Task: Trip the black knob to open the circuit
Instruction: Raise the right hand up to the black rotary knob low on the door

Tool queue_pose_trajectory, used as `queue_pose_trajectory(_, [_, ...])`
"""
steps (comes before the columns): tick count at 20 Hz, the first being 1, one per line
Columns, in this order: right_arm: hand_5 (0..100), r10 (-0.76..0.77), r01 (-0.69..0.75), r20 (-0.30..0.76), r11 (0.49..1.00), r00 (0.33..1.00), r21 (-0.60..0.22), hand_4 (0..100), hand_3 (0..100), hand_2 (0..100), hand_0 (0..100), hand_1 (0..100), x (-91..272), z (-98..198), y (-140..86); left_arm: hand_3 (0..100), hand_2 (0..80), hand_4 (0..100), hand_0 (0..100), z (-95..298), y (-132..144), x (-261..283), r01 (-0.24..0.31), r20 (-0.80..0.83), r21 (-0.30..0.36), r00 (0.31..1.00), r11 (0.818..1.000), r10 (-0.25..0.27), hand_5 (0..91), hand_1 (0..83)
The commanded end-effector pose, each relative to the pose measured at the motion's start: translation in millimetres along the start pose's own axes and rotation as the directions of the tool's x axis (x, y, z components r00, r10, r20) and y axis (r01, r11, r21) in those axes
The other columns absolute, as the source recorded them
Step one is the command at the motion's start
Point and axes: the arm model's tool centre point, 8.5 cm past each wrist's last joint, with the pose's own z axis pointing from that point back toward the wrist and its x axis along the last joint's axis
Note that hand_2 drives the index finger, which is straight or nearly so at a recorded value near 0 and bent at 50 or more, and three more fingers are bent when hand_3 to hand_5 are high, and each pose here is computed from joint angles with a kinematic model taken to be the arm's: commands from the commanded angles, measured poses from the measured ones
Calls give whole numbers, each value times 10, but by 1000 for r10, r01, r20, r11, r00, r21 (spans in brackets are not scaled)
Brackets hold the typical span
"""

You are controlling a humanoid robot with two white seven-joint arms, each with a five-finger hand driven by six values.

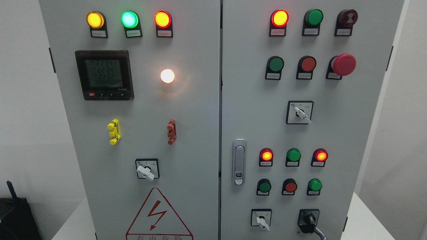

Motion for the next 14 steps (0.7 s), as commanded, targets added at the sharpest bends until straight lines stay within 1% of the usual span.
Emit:
queue_pose_trajectory(1, [980,-11,11,4,1000,1000,21,999,1000,13,0,0,6,-3,57,0,0,0,120,-6,5,56,1,16,1,1000,1000,-1,0,389])
queue_pose_trajectory(6, [980,-11,11,13,1000,1000,24,998,1000,13,0,0,36,-14,67,0,0,0,120,-6,5,56,3,16,1,1000,1000,-3,0,389])
queue_pose_trajectory(9, [980,-21,20,15,999,1000,49,998,1000,13,0,0,42,-25,165,0,0,0,120,-6,5,56,1,16,1,1000,1000,-1,0,389])
queue_pose_trajectory(14, [980,-25,24,12,998,1000,62,997,1000,13,0,0,34,-17,216,0,0,0,120,-6,5,56,3,16,1,1000,1000,-3,0,389])
